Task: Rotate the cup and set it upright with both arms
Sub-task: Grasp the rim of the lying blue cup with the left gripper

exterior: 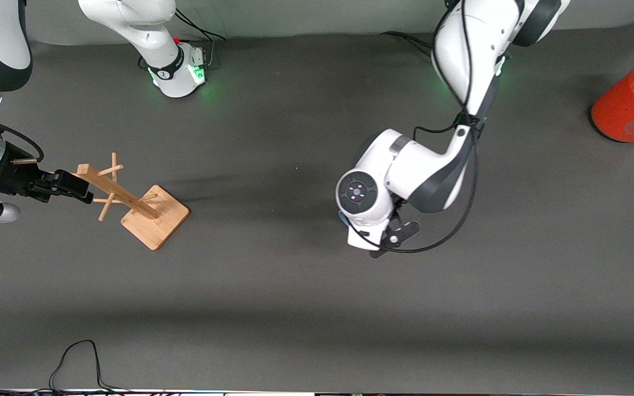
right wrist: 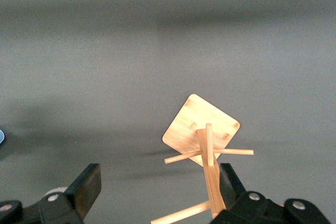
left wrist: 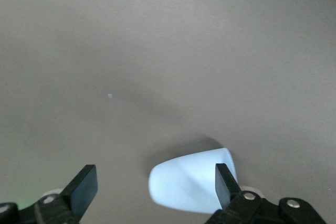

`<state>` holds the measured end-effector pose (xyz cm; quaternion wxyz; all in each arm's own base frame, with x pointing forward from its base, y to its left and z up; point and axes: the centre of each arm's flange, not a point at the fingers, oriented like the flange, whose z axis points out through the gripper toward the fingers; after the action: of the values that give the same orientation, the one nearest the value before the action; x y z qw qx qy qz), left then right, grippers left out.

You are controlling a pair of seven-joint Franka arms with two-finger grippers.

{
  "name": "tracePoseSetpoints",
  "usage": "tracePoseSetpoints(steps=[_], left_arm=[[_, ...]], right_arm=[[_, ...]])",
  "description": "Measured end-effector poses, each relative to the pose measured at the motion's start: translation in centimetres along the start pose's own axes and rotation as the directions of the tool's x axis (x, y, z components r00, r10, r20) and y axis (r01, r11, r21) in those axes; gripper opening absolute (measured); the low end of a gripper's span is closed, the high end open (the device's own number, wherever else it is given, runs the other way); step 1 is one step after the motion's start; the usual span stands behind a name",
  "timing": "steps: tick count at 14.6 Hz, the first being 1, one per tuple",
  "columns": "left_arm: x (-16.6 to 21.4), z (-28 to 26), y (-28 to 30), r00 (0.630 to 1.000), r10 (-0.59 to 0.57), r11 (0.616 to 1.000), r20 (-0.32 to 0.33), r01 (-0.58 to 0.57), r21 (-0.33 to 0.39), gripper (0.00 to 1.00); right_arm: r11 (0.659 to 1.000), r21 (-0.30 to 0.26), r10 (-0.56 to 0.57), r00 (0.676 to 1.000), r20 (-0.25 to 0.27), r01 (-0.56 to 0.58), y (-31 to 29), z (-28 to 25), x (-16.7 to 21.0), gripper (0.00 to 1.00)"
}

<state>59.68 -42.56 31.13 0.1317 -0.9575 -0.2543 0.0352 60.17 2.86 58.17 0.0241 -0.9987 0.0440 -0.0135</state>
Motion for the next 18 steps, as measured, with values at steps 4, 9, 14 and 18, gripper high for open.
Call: tracePoseSetpoints(steps=[4, 9, 14, 18], left_arm=[[-2.9, 2.6, 2.6, 1.000, 0.012, 1.000, -0.017, -0.012, -0.004, 1.00], [-4.6, 5.0, 4.0, 0.999, 0.028, 1.000, -0.019, -0.028, 0.013, 1.00], [-6.2, 6.8, 4.8, 1.000, 0.023, 0.999, -0.016, -0.023, 0.036, 1.00], [-6.7, 8.4, 4.2, 1.000, 0.025, 0.993, 0.008, -0.026, 0.117, 1.00]], right_arm=[[1.000, -0.002, 0.001, 1.000, 0.006, -0.001, 0.0, 0.4, 0.0, 1.00], [1.000, -0.004, 0.000, 1.000, 0.016, 0.000, 0.0, 2.4, 0.0, 1.00], [1.000, -0.004, -0.004, 1.000, 0.017, 0.004, -0.3, 2.5, 0.0, 1.00], [1.000, -0.004, -0.011, 1.000, 0.019, 0.011, -0.8, 2.6, -0.1, 1.00]])
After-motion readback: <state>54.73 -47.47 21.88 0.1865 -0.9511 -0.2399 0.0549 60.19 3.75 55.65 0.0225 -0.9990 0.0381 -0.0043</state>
